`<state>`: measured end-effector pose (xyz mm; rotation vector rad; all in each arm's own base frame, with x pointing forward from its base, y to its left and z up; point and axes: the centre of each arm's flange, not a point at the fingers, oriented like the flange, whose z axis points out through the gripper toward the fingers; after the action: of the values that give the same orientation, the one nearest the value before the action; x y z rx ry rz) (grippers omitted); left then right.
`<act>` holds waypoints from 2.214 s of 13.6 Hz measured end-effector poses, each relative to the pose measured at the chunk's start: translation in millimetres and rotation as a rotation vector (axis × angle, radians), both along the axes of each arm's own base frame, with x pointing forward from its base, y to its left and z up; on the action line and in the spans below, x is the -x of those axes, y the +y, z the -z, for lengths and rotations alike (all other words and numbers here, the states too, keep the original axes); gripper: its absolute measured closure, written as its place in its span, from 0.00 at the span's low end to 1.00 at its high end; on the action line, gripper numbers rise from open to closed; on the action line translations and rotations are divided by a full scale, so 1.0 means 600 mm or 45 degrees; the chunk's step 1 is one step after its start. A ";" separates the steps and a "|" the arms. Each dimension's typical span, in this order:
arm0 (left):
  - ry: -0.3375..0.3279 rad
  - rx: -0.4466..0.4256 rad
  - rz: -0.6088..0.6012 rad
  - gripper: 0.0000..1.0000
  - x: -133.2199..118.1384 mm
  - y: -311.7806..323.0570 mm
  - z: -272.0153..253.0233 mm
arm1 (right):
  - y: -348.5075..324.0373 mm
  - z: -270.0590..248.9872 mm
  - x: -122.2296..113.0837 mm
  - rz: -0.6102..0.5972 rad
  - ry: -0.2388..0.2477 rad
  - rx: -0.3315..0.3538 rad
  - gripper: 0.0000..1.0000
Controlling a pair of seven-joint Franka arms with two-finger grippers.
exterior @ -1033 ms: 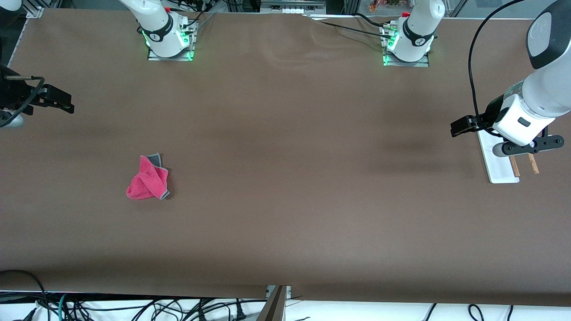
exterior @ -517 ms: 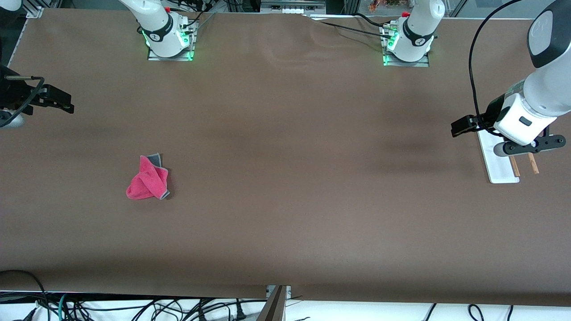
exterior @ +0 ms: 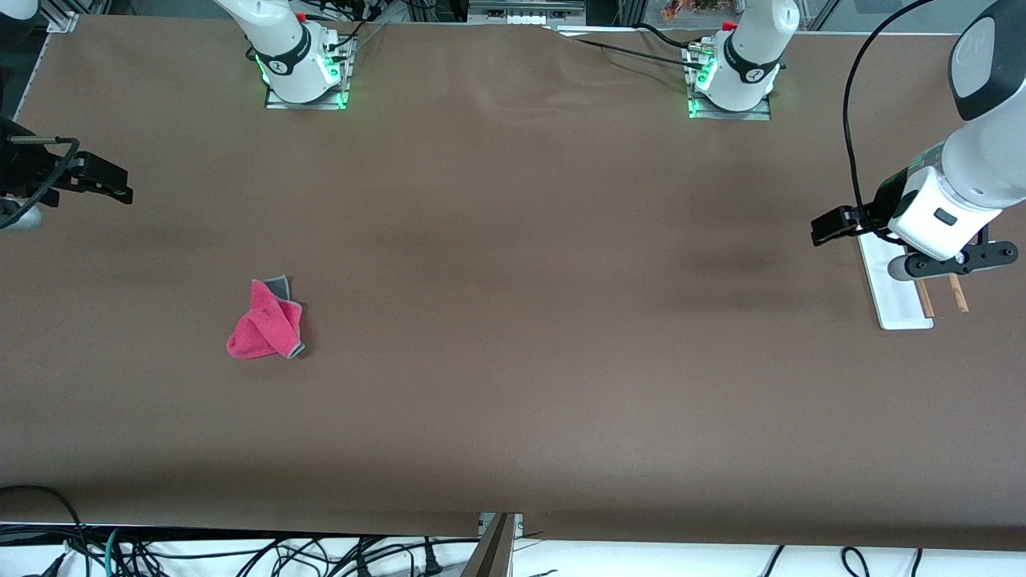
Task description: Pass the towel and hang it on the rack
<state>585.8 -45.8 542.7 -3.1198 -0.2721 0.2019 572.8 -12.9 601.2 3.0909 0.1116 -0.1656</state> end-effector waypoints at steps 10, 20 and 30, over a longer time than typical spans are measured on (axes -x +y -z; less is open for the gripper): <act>0.004 0.000 0.000 0.00 0.001 0.000 0.000 | -0.002 0.008 -0.006 0.003 0.001 0.000 0.00; -0.023 0.005 0.017 0.00 -0.003 0.010 -0.016 | 0.000 0.068 -0.035 -0.003 0.063 0.001 0.00; 0.017 0.015 0.093 0.00 -0.001 0.019 -0.007 | 0.021 0.196 -0.099 -0.036 0.101 0.002 0.00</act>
<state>586.4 -34.2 546.7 -3.1318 -0.1574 0.2242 632.3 -0.3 483.7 3.0794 0.1579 -0.2876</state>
